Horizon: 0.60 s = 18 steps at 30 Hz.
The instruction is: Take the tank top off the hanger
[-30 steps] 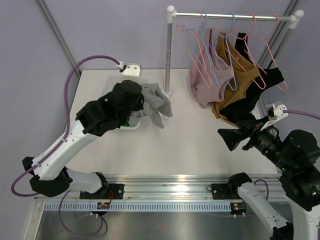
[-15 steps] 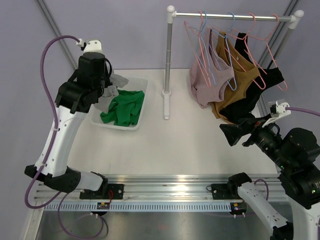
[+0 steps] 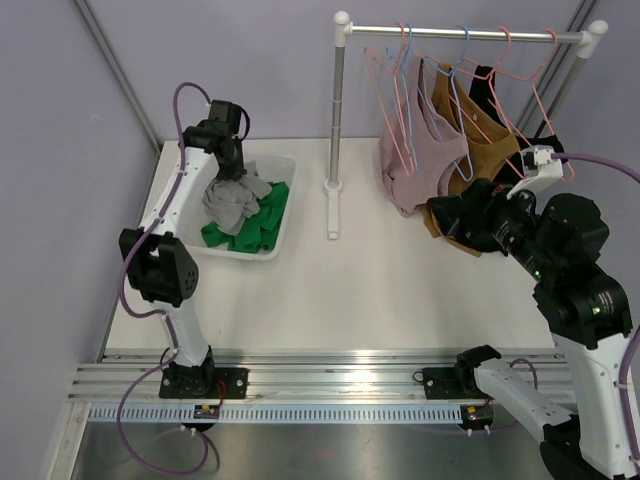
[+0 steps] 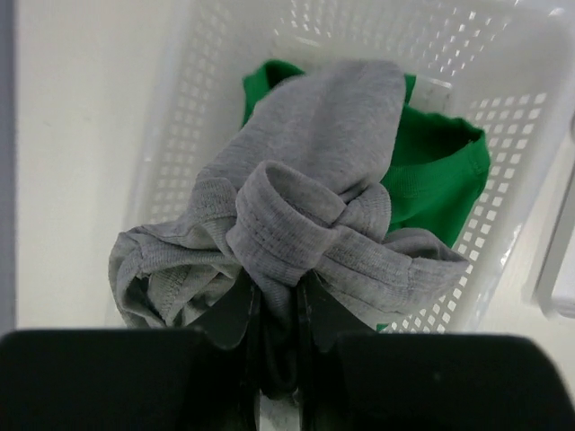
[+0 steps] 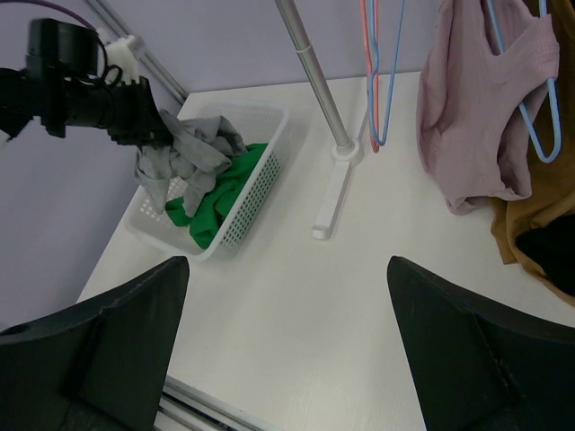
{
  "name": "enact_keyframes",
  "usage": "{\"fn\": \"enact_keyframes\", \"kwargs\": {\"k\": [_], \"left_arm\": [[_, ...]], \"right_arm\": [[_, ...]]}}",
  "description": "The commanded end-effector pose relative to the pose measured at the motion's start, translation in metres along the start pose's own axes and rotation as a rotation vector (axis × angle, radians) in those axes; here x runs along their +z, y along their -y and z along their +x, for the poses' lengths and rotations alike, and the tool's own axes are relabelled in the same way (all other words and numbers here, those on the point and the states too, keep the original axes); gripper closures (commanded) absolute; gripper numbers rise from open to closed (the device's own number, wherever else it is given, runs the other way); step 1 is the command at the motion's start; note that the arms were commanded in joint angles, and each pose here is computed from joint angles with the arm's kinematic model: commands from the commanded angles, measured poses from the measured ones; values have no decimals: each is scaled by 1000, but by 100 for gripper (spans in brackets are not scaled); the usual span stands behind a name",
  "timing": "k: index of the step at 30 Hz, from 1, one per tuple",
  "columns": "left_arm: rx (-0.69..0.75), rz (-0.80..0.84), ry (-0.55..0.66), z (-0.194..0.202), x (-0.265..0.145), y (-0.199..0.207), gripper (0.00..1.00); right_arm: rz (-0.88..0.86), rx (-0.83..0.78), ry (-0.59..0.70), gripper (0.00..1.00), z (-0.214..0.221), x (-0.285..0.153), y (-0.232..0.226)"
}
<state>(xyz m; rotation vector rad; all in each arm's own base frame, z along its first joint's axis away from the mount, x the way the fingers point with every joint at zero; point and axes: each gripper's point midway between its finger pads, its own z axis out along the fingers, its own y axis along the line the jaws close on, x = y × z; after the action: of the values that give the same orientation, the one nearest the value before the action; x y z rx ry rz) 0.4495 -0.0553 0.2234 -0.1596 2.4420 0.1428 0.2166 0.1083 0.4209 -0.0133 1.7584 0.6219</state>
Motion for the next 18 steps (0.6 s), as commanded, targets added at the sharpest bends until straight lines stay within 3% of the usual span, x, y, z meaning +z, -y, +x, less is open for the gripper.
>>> {"fn": "enact_keyframes", "kwargs": {"k": [1,3,6,7,9,14,18], "left_arm": [[18,149,-71,7,25,33,83],[26,148,-155,26,49,38,78],[29,134,-208,37,59,37,56],[29,133,-210,37,57,38,42],[20,143,-189,30,46,37,33],[-30,197,20,-15,-48,23,1],[-48,261,180,-22,-129,10,1]], "right_arm": [[7,-6,100,0,-37,6,-7],[6,-16,75,0,-37,15,-7],[0,-39,47,1,-34,23,-7],[5,-48,52,1,-37,23,-7],[71,-86,39,0,-37,28,6],[314,-148,12,0,-50,32,46],[405,-207,1,1,-55,40,64]]}}
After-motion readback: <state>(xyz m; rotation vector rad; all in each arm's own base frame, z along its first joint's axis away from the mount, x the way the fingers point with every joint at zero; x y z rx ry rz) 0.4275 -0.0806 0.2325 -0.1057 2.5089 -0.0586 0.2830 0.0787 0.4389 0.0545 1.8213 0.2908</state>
